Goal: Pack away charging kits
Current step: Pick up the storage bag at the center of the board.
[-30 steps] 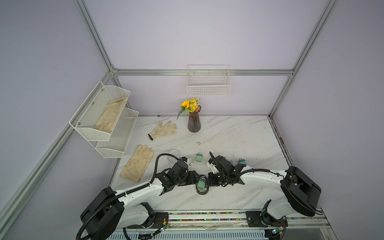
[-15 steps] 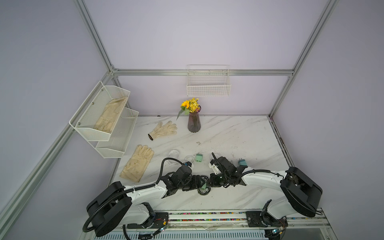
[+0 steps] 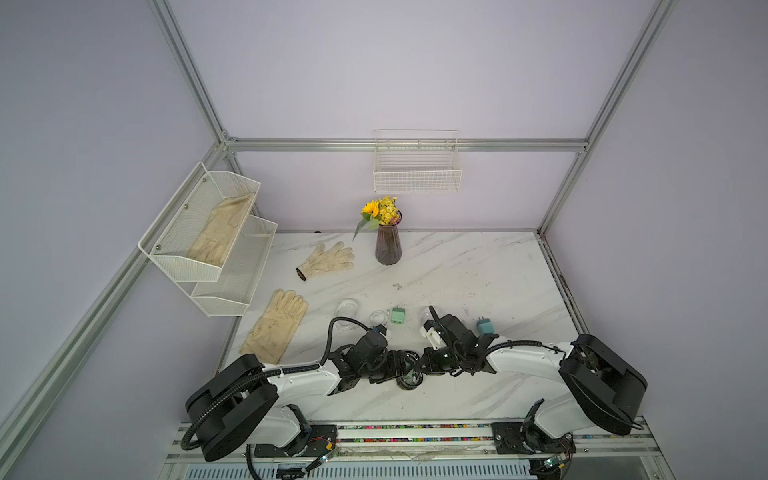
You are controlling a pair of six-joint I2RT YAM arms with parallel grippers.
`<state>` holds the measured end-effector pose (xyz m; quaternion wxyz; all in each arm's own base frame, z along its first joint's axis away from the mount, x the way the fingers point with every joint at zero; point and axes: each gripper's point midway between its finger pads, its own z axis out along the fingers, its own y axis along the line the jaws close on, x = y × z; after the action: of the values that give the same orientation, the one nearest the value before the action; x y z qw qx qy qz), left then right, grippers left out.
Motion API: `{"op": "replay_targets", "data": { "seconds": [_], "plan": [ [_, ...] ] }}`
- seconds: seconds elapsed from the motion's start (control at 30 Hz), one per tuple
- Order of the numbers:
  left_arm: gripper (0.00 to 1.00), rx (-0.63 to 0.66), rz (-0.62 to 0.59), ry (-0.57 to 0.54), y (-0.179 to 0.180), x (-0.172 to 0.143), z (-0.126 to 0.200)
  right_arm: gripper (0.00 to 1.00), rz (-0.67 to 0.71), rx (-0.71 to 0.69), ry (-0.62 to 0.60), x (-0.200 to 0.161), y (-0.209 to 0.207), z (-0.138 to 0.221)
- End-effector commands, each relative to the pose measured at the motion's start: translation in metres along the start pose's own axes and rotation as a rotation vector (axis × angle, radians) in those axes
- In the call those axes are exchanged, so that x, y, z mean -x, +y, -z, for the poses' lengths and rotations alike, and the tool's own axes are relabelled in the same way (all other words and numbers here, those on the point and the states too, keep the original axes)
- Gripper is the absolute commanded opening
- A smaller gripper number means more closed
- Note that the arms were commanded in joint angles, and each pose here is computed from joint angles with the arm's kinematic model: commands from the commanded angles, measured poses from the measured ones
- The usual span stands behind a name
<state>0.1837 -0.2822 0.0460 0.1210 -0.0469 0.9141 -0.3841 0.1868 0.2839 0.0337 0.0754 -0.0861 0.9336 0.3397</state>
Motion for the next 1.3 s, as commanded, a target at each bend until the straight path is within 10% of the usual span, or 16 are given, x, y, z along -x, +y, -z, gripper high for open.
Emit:
{"op": "replay_targets", "data": {
  "seconds": [0.0, 0.7, 0.97, 1.27],
  "plan": [
    [0.67, -0.014, 0.012, 0.024, -0.001, -0.005, -0.007, 0.02, -0.039, -0.105, 0.061, -0.023, -0.034, -0.006],
    [0.39, 0.033, 0.092, 0.066, 0.021, -0.015, -0.023, 0.02, 0.031, -0.073, -0.008, 0.005, -0.006, 0.008],
    [0.29, 0.007, 0.089, -0.013, 0.015, 0.002, -0.012, 0.31, 0.075, -0.08, -0.112, 0.028, 0.017, 0.041],
    [0.29, -0.061, 0.084, -0.17, -0.035, 0.053, 0.017, 0.35, 0.136, -0.038, -0.296, 0.045, 0.052, 0.097]
  ]
}}
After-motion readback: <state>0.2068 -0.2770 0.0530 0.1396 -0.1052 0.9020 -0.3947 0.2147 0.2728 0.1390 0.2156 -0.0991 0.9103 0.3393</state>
